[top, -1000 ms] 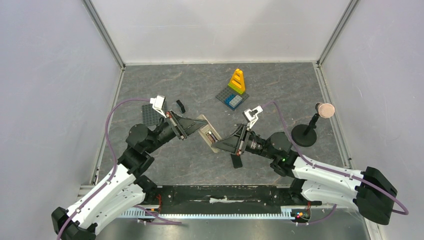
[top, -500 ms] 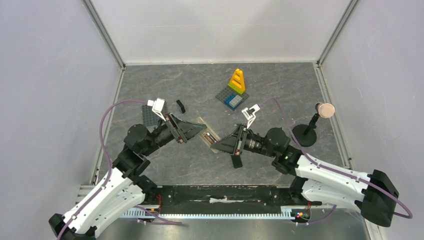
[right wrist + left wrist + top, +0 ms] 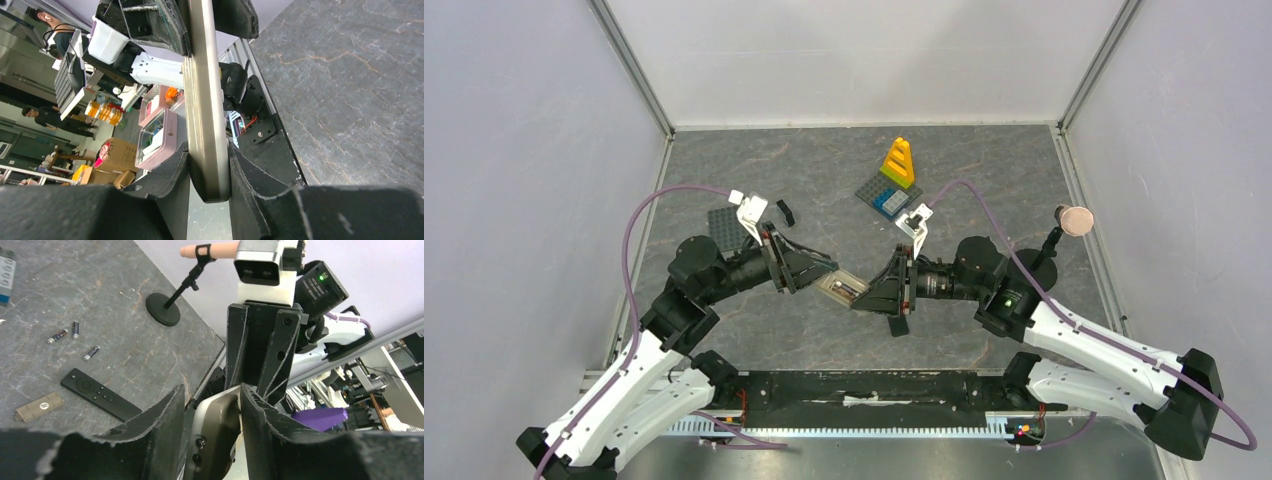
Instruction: Load the batteries into the remote control
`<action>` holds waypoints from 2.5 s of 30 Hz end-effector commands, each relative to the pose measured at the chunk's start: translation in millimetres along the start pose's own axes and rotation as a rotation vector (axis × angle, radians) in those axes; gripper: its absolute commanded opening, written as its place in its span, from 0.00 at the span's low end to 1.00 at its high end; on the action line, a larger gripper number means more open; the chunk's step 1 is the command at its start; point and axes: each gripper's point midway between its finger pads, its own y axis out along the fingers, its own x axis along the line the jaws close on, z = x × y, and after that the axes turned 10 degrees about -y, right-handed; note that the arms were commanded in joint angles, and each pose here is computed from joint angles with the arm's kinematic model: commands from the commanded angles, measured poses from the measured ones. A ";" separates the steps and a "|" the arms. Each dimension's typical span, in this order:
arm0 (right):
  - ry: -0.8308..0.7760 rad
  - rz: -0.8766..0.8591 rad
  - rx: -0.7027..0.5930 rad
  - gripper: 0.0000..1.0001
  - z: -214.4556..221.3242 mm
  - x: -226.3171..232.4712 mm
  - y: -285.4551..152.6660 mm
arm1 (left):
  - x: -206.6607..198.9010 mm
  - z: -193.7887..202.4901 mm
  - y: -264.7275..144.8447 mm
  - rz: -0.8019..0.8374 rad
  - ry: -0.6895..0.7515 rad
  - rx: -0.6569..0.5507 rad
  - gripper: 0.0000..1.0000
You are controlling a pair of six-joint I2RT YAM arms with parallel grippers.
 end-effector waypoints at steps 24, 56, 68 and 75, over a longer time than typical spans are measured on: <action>-0.024 -0.061 0.177 0.08 -1.2 11.2 -16.7 | -49.7 43.6 -34.3 0.279 0.248 0.319 0.49; -0.433 0.914 0.496 0.73 27.9 -203.8 -73.2 | 133.3 -11.3 -42.8 -0.682 -0.079 -0.207 0.02; -0.601 1.039 0.869 0.51 46.6 -302.2 -76.9 | 146.2 -6.2 -38.0 -0.710 -0.083 -0.179 0.02; -0.629 0.993 0.964 0.48 47.9 -337.7 -76.8 | 150.6 -1.8 -36.9 -0.700 -0.093 -0.163 0.02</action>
